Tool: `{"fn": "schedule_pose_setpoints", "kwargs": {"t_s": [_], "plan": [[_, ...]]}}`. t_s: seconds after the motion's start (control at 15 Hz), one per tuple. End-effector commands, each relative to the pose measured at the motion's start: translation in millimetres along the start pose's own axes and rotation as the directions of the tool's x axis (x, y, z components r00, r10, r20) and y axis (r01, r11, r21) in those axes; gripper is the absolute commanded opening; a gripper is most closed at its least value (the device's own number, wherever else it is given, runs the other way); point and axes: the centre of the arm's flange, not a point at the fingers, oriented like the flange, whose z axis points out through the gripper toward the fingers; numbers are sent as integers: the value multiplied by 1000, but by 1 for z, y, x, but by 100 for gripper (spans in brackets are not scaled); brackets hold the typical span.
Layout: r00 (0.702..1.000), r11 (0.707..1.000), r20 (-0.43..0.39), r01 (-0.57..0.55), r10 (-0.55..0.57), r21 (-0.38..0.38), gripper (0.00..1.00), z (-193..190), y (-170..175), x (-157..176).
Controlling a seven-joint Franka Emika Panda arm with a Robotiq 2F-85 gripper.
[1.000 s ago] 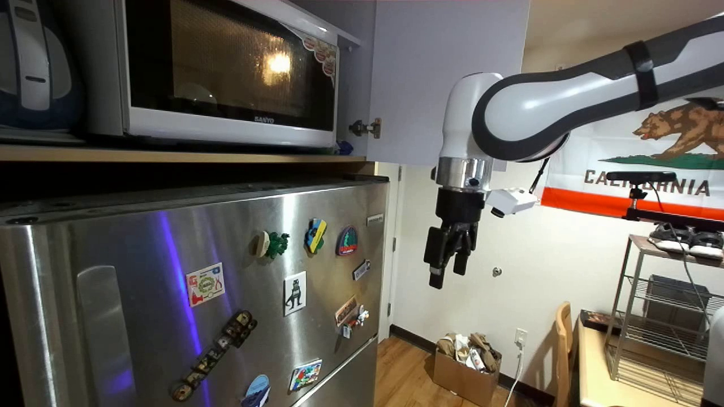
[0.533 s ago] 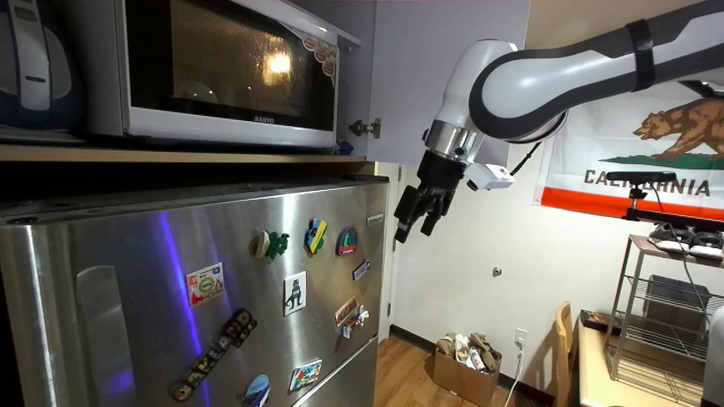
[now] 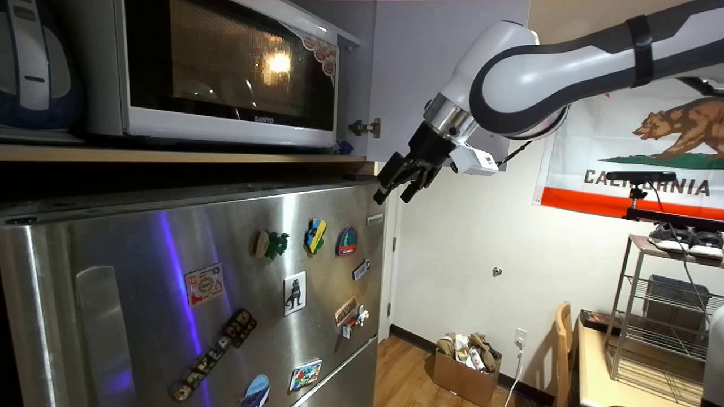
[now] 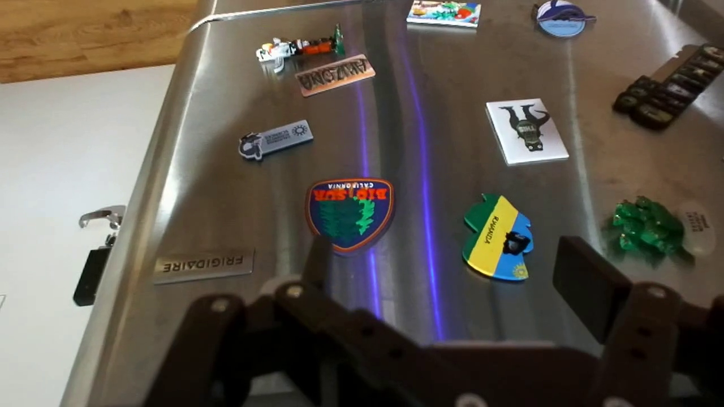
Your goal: Open the microwave door
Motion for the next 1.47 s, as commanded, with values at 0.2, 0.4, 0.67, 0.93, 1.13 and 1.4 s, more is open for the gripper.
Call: {"fn": "schedule_pose_setpoints", "kwargs": {"t_s": [0.2,0.4,0.67,0.93,1.13,1.4], "plan": [[999,999,39,9,-11,39,100,10,-2,2],[999,990,41,30,-36,135,100,10,-10,13],[1000,986,-26,17,-12,167,100,1,-4,37],[993,991,-117,26,-10,130,100,-13,11,59],[976,994,-199,103,-91,47,100,-21,14,73],[982,995,-176,80,-67,66,100,-22,14,62]]}}
